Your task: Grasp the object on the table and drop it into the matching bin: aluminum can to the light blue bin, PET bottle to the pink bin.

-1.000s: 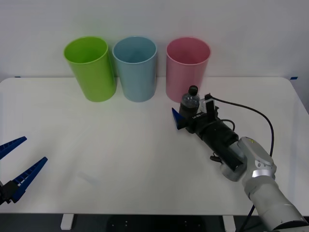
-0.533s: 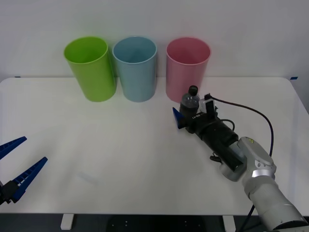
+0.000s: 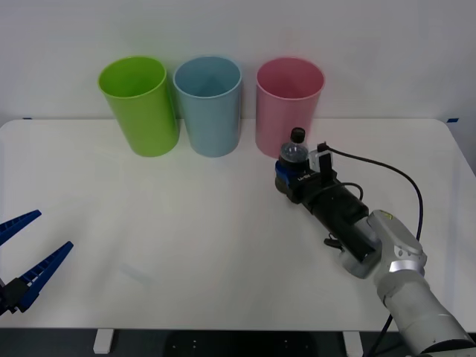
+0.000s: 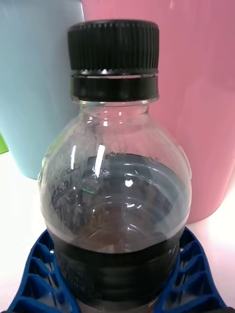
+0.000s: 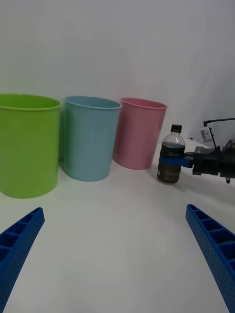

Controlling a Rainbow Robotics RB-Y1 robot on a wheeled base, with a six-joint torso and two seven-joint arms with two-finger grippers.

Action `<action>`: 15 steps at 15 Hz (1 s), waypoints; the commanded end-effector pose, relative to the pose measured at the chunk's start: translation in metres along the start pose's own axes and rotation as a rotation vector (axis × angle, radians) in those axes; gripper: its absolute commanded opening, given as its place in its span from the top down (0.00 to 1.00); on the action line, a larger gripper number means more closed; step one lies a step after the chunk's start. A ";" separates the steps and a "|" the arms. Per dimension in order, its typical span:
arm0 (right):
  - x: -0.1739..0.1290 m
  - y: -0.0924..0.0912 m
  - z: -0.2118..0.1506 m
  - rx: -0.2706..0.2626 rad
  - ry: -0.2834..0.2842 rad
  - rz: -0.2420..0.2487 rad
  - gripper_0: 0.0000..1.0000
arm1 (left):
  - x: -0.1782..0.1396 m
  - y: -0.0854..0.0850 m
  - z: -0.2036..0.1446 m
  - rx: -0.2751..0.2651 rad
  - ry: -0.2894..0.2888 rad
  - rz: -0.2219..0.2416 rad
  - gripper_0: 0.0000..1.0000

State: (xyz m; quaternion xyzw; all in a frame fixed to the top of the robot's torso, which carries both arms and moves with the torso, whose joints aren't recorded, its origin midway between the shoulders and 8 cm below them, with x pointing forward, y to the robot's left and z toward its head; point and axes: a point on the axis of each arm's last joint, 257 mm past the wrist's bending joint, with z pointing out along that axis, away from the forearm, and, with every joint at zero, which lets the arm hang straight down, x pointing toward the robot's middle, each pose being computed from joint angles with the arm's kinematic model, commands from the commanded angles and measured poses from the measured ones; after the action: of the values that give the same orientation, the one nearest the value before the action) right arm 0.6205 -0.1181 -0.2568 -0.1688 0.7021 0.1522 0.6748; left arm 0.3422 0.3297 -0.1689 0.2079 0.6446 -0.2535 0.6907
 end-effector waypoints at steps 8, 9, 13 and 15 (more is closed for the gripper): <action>-0.030 0.010 -0.017 -0.040 -0.072 0.023 1.00 | 0.000 0.000 0.000 0.000 0.000 0.000 0.00; -0.039 0.014 -0.021 -0.053 -0.084 0.028 1.00 | 0.000 0.000 0.000 0.000 0.000 0.000 0.00; -0.084 0.028 -0.038 -0.110 -0.155 0.098 1.00 | 0.000 0.000 0.000 0.000 0.000 0.000 0.00; -0.106 0.030 -0.043 -0.132 -0.182 0.124 1.00 | 0.000 0.000 0.000 0.000 0.000 0.000 0.00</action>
State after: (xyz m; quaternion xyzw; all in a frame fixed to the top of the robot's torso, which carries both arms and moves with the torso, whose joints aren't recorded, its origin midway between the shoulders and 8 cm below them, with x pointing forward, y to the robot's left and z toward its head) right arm 0.5735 -0.1068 -0.1574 -0.1552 0.6387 0.2496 0.7111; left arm 0.3422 0.3297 -0.1689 0.2079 0.6446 -0.2535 0.6907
